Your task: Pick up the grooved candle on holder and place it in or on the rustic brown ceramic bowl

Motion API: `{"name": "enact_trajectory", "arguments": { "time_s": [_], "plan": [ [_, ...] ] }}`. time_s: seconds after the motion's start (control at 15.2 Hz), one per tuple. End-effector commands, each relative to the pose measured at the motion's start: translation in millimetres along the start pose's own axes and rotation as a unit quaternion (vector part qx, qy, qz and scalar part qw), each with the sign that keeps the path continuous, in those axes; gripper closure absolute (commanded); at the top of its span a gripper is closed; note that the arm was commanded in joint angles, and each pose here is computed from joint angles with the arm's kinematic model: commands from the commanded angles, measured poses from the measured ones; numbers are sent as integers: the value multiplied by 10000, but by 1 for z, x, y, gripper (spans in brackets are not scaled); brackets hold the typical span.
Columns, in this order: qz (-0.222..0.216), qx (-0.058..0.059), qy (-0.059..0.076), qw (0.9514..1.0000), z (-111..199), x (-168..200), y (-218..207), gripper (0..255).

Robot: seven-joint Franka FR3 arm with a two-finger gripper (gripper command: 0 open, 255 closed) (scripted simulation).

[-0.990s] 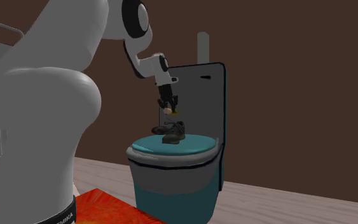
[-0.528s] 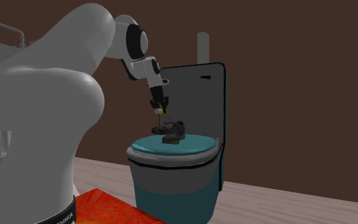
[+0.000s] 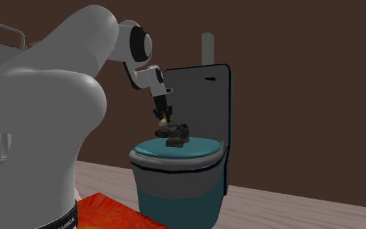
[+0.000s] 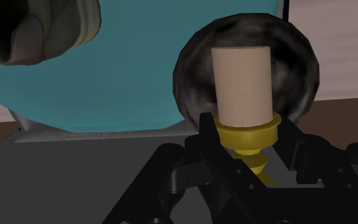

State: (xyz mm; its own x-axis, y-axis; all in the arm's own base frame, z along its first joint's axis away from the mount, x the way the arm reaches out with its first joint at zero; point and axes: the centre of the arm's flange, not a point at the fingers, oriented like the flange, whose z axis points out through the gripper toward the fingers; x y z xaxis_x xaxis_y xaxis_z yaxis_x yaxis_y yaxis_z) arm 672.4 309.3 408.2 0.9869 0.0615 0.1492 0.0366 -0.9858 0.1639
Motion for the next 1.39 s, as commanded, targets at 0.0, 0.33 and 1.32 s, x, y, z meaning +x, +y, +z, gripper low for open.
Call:
{"name": "enact_trajectory", "arguments": {
  "time_s": [0.0,0.33,1.32],
  "plan": [
    [4,5,18,10000,10,0,-2,255],
    [4,5,18,10000,25,-3,-5,255],
    [4,5,18,10000,-15,-3,-5,0]
  ]
}}
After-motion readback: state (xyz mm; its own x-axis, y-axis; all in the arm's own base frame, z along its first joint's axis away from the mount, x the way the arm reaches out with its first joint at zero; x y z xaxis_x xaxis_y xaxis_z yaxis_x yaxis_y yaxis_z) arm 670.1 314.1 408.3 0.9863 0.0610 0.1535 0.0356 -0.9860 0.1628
